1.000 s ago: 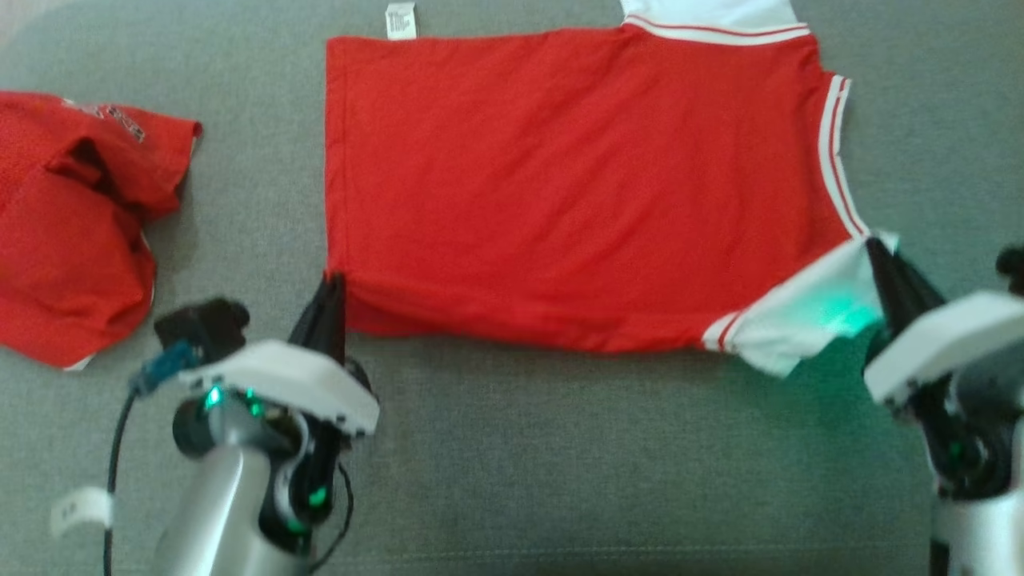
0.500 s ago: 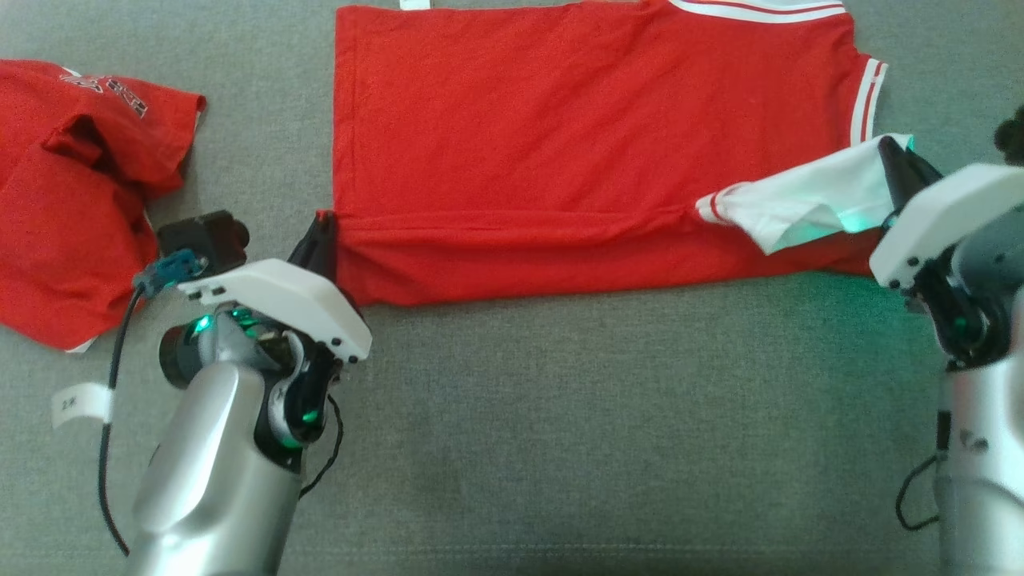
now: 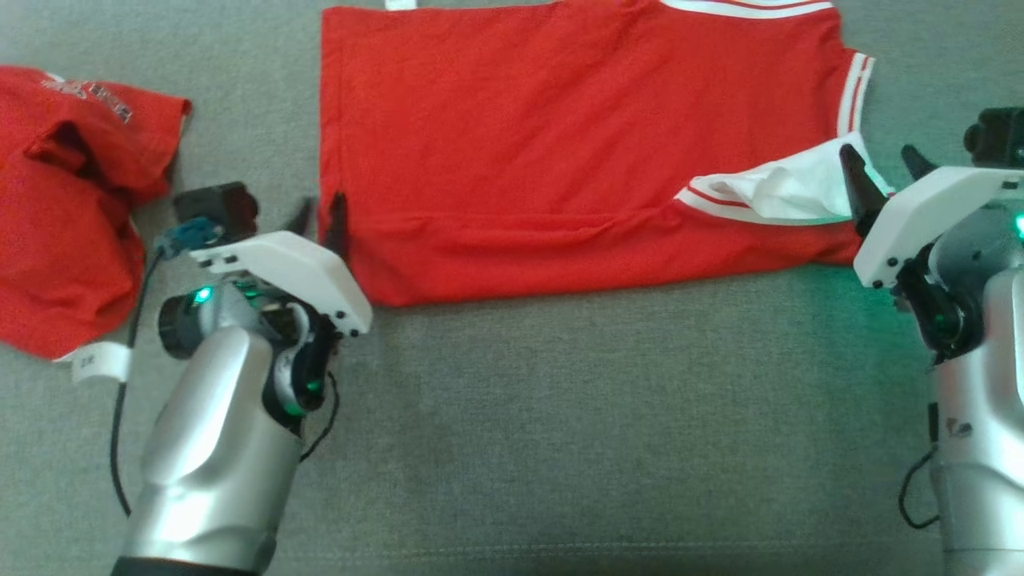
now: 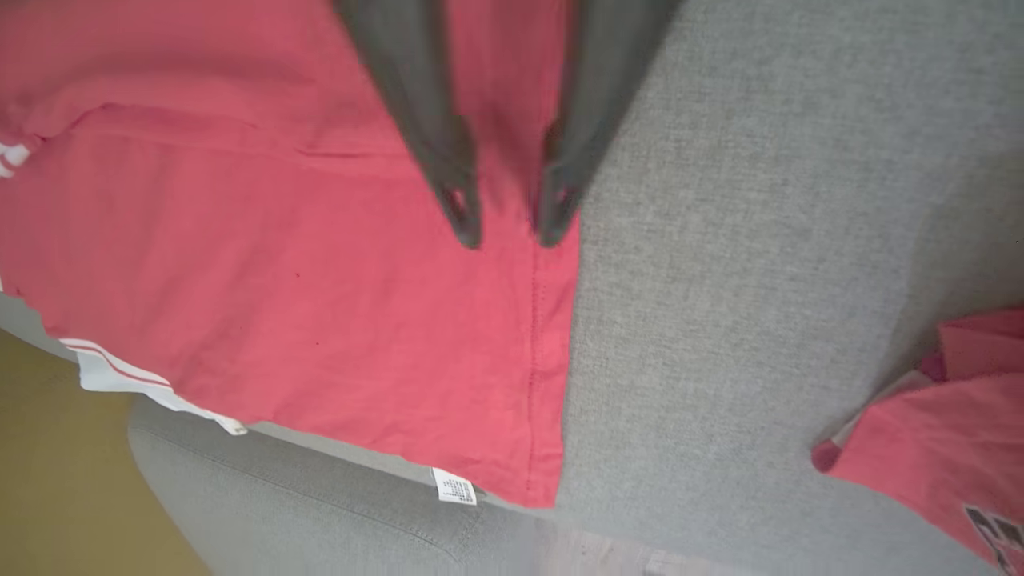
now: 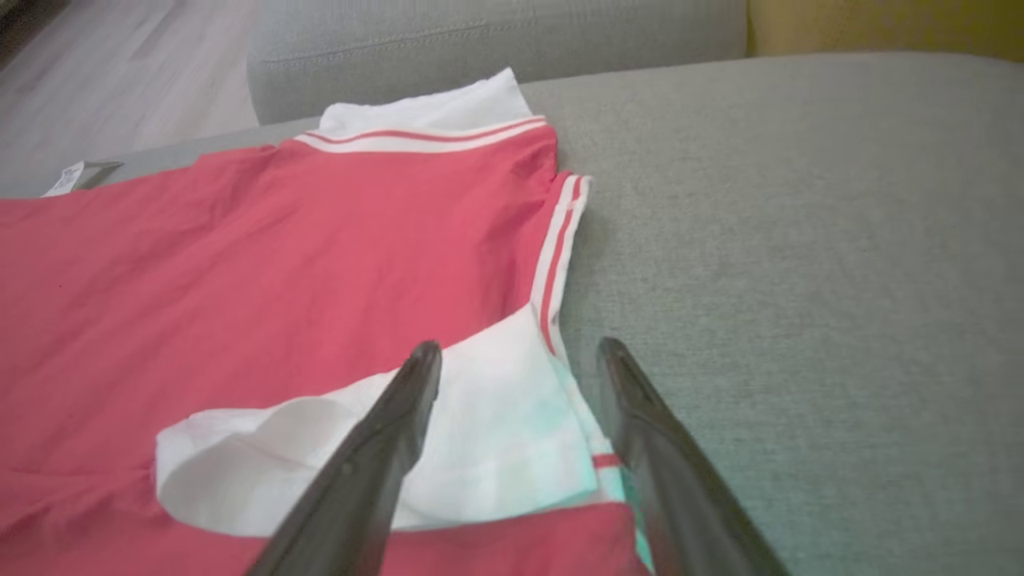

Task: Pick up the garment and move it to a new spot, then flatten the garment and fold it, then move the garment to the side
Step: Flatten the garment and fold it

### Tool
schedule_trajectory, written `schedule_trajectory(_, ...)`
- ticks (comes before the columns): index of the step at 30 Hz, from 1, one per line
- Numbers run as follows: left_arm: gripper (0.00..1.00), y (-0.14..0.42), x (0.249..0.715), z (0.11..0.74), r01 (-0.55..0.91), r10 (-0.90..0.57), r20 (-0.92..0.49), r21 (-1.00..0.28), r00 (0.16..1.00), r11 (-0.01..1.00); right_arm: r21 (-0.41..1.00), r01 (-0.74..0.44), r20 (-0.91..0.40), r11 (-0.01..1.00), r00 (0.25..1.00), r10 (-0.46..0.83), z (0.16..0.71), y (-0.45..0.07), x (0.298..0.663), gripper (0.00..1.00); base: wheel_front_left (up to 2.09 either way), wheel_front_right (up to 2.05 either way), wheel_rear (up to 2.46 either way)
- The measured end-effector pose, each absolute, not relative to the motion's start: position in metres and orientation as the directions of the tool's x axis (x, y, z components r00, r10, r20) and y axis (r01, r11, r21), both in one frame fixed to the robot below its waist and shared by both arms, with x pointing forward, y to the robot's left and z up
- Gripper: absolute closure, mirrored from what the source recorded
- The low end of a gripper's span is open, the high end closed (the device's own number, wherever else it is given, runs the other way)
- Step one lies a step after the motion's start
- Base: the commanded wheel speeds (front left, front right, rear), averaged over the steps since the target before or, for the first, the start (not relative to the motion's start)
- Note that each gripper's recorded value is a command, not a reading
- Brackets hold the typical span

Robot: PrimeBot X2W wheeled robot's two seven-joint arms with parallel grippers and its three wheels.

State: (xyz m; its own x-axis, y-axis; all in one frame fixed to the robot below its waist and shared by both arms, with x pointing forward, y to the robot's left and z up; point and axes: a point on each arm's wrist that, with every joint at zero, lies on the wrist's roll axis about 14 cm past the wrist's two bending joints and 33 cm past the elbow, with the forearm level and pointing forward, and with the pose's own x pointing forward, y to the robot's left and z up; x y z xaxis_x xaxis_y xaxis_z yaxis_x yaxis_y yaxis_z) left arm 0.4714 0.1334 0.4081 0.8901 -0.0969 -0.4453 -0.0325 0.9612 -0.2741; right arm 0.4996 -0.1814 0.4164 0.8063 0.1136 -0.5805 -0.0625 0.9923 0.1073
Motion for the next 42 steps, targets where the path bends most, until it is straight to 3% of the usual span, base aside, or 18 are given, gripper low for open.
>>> schedule_trajectory(6,0.00,0.138,0.469,0.411,-0.037,-0.081,-0.430,-0.258,0.899,0.965,-0.049,-0.149,-0.526,0.988,0.845,0.101,0.443,-0.195,0.495,0.00,0.00,0.00,0.00)
schedule_trajectory(14,0.00,0.140,0.435,0.388,-0.026,-0.105,-0.523,-0.238,0.846,0.971,-0.073,-0.236,-0.732,0.969,0.672,0.108,0.392,-0.204,0.435,0.00,0.00,0.00,0.00)
schedule_trajectory(32,0.00,0.143,0.428,0.371,0.006,-0.132,-0.613,-0.203,0.779,0.979,-0.043,-0.208,-0.786,0.977,0.611,0.095,0.375,-0.206,0.447,0.00,0.00,0.00,0.00)
schedule_trajectory(42,0.00,0.133,0.425,0.368,0.071,-0.205,-0.663,-0.224,0.720,0.972,0.002,-0.214,-0.846,0.977,0.521,0.115,0.365,-0.202,0.443,0.00,0.00,0.00,0.00)
